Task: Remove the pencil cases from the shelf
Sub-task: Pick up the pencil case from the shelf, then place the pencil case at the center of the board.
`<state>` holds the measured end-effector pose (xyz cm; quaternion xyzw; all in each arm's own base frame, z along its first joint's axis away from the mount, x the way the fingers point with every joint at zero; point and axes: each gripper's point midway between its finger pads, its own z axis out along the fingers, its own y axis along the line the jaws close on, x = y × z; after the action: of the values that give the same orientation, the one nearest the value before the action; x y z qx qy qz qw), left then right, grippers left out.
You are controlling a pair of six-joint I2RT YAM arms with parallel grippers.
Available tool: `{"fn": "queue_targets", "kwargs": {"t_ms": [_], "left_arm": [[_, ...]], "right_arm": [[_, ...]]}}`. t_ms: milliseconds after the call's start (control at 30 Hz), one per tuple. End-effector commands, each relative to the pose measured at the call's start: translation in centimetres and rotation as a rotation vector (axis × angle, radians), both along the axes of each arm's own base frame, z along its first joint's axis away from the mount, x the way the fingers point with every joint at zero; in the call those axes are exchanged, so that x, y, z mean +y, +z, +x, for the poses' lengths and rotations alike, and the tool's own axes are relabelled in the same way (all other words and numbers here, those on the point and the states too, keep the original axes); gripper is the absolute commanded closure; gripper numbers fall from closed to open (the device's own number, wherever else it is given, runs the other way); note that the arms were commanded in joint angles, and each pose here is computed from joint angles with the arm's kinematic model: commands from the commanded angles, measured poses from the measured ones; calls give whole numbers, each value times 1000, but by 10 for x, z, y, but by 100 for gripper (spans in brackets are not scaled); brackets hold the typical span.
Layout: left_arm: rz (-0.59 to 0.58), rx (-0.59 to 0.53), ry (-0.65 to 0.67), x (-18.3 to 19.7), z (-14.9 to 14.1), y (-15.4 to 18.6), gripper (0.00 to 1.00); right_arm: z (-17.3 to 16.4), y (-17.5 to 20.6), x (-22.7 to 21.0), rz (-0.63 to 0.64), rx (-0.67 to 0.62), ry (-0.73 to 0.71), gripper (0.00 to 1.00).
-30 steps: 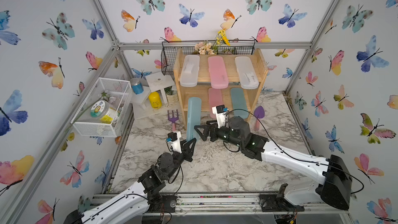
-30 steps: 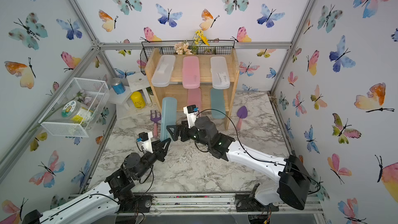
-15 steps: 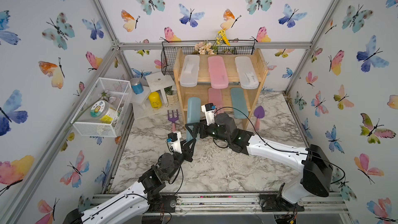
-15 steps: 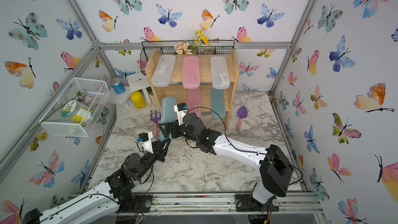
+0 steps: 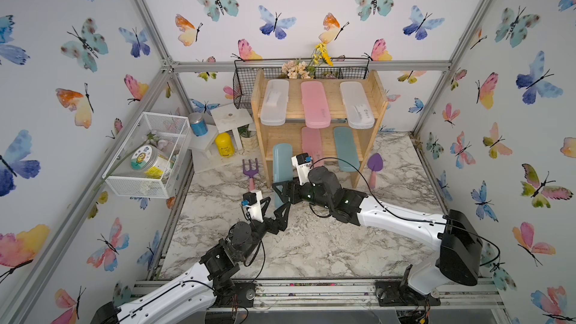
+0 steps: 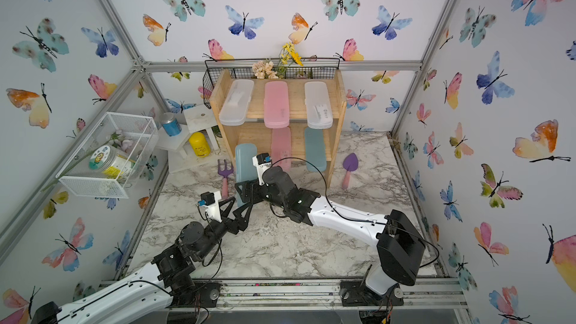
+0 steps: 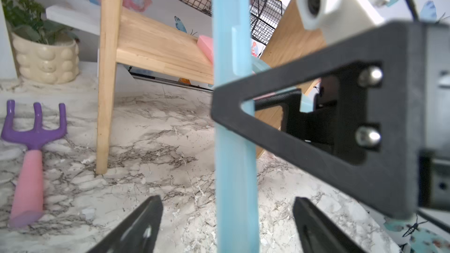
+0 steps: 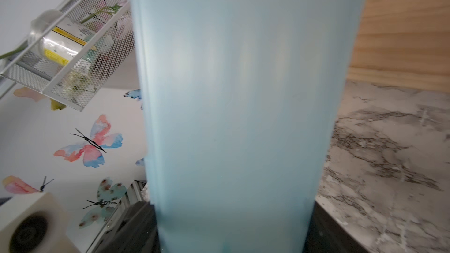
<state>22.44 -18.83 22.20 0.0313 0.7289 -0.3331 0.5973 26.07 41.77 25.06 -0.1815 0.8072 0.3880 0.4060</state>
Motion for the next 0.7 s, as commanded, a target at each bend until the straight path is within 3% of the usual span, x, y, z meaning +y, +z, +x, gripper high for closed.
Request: {"fn": "queue_targets", "kwargs": {"t_ms": [0, 167, 367, 533, 667], "left_arm": [[-12, -24, 72, 13, 4, 12, 1], [-23, -53, 120, 25, 4, 21, 1], [5, -43, 162, 26, 11, 20, 1], [37, -6, 155, 18, 16, 12, 1], [40, 7, 155, 17, 18, 4, 1]], "right_arm": [[-3, -4, -46, -142, -55, -85, 24], [-30, -49, -121, -343, 26, -163, 24], [-59, -125, -173, -490, 211, -240, 22], [-50, -161, -216, -734, 290, -358, 22], [-36, -181, -240, -777, 438, -322, 24]]}}
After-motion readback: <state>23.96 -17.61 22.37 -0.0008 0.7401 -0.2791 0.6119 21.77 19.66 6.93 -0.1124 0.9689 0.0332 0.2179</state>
